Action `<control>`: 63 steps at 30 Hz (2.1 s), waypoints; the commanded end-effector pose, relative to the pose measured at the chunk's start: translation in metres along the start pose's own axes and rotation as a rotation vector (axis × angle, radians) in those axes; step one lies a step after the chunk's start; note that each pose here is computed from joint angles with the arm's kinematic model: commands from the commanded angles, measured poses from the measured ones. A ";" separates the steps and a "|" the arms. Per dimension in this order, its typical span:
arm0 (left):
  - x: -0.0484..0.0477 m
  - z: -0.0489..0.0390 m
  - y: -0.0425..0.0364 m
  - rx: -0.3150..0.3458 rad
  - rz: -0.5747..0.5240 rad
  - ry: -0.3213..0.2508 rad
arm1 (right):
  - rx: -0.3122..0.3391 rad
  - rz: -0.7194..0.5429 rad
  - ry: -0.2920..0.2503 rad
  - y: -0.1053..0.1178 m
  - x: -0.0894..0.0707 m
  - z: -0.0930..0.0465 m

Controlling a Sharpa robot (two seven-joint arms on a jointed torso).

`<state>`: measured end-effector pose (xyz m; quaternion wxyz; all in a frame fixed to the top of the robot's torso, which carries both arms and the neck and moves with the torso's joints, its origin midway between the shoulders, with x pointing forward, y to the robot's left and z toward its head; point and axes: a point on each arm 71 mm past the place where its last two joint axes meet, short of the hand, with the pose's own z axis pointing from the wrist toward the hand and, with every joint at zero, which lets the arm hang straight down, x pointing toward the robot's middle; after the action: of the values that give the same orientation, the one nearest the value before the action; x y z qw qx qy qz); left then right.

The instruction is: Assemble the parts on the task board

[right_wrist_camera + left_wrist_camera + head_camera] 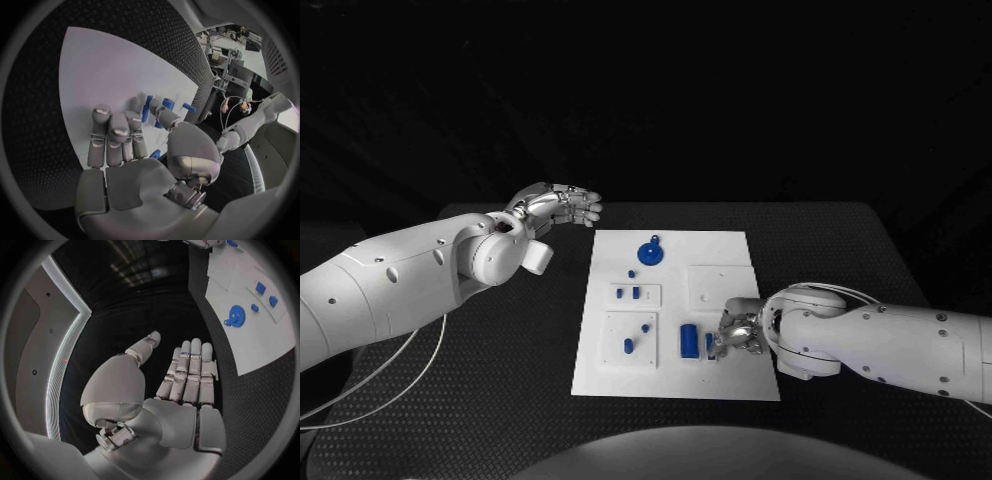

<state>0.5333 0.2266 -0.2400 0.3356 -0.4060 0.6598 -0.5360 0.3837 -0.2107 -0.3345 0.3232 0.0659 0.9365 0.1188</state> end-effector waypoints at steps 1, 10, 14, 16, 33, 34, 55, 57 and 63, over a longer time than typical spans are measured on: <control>0.0018 0.0007 -0.0010 0.007 -0.008 0.013 | 0.048 0.039 0.032 -0.015 0.004 0.001; -0.0002 0.0015 -0.0008 0.008 -0.006 0.007 | 0.002 0.158 0.053 -0.022 -0.013 -0.007; -0.0035 0.0014 -0.0005 0.008 -0.016 -0.006 | -0.095 0.242 0.002 -0.022 -0.041 -0.008; -0.0063 0.0012 -0.0006 0.011 -0.025 -0.018 | -0.155 0.309 -0.066 -0.023 -0.066 -0.007; -0.0461 0.0187 -0.0090 0.090 -0.063 -0.176 | -0.532 0.844 -0.527 -0.026 -0.229 0.031; -0.0482 0.0194 -0.0092 0.095 -0.066 -0.187 | -0.538 0.868 -0.528 -0.026 -0.229 0.033; -0.0344 0.0175 -0.0017 0.095 -0.054 -0.251 | -0.540 0.939 -0.561 -0.014 -0.206 0.039; -0.0269 0.0143 -0.0003 0.103 -0.057 -0.265 | -0.556 0.957 -0.575 -0.008 -0.201 0.036; 0.0046 -0.0031 0.0024 0.139 -0.066 -0.327 | -0.609 1.038 -0.630 0.013 -0.178 0.020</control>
<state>0.5305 0.2205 -0.2461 0.3868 -0.4754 0.5779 -0.5389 0.5380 -0.2273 -0.2474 0.4451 0.4175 0.6199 0.4932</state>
